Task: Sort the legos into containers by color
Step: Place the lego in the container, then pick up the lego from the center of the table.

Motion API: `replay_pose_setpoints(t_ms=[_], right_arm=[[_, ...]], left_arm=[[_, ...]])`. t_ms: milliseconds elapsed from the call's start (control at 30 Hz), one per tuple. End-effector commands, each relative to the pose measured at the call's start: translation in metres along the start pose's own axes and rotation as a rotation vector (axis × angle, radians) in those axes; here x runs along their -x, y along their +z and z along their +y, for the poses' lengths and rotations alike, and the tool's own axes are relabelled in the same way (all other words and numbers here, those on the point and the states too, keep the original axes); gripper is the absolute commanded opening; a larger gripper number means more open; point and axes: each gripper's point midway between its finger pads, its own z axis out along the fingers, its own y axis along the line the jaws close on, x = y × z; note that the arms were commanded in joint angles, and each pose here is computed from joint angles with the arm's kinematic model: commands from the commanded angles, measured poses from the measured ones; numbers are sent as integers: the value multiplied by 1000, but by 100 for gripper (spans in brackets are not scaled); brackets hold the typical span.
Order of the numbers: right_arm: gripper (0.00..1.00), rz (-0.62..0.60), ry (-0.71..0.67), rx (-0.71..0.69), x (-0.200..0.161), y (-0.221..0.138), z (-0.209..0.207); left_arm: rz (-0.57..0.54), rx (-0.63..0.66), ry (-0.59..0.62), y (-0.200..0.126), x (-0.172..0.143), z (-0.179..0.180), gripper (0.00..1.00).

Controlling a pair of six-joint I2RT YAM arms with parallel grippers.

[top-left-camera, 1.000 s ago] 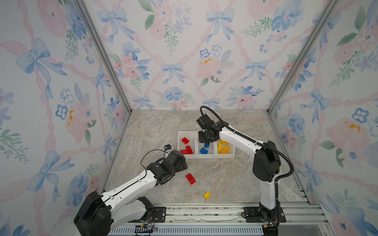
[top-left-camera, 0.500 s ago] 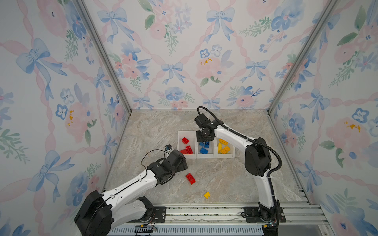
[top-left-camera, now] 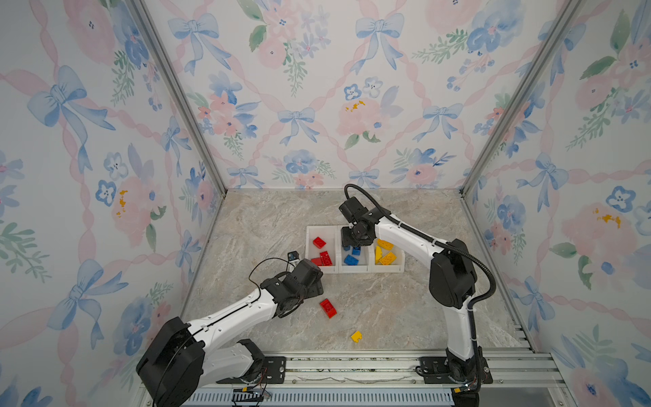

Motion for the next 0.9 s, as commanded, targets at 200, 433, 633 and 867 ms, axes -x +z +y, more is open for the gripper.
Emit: replay_pose_setpoints(t_ms=[200, 433, 633, 867], right_arm=[[69, -18, 31, 50, -30, -57, -9], [74, -4, 45, 63, -58, -81, -17], [76, 0, 55, 65, -74, -97, -25], [77, -4, 91, 61, -82, -106, -32]], left_arm=[[32, -10, 175, 8, 3, -21, 74], [90, 19, 272, 25, -5, -29, 70], [98, 74, 308, 35, -2, -29, 67], [120, 131, 358, 46, -3, -24, 65]])
